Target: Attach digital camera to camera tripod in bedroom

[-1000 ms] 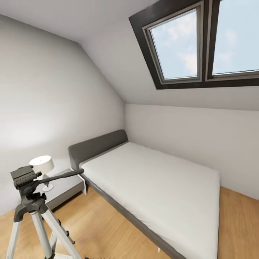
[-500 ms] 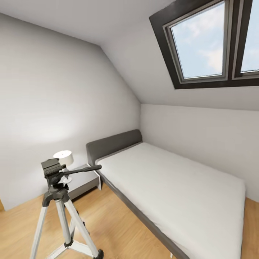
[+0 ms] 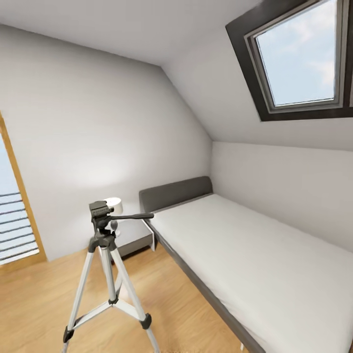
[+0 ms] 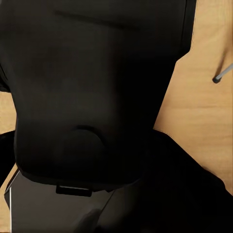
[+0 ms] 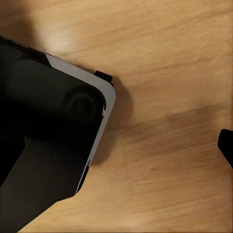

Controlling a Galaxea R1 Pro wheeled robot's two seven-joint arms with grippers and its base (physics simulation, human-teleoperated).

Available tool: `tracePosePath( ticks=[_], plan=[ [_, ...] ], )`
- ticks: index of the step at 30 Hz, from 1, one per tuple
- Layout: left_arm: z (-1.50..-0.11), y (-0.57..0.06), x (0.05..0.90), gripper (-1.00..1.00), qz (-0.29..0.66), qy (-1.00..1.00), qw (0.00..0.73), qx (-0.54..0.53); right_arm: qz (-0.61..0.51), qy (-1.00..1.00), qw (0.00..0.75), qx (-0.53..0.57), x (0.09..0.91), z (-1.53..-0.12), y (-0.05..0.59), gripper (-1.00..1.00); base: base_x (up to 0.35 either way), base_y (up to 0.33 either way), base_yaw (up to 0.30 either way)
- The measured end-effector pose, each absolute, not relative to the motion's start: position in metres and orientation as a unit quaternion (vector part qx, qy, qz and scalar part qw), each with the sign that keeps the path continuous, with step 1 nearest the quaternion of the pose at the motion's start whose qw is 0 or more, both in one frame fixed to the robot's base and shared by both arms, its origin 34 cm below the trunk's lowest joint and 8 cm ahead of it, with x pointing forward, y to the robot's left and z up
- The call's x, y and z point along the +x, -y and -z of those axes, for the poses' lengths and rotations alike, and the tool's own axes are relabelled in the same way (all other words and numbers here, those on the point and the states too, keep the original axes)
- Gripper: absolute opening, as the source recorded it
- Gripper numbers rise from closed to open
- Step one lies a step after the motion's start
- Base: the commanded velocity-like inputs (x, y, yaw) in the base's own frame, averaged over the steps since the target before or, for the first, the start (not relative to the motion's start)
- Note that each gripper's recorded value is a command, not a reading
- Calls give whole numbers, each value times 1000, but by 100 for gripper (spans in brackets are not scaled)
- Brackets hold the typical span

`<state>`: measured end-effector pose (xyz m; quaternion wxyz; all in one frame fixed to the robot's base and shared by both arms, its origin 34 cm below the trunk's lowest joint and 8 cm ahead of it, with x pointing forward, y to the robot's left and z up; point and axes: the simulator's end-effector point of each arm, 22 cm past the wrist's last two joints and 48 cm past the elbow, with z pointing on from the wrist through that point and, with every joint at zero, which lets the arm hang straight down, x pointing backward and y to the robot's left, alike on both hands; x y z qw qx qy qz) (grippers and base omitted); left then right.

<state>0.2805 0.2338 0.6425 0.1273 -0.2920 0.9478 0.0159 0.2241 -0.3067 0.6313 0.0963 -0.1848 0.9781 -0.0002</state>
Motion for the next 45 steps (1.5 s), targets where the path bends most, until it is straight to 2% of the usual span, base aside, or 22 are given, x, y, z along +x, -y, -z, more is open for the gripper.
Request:
tracePosePath(
  ticks=[7,21,34,45],
  plan=[
    [-643,-235,280,-100,-16,-947,127,-296,0,-978,97,-185,224,-631,307,100,-164,-138,298],
    [-642,-236,280,-100,-16,-946,127,-297,0,-978,97,-185,224,-631,307,100,-13,-12,298],
    [-643,-236,280,-100,-17,-946,127,-297,0,-978,97,-185,224,-632,307,100,185,0,298],
    [-643,-236,280,-100,-17,-947,127,-295,0,-978,97,-185,224,-631,307,100,43,0,298]
  ],
)
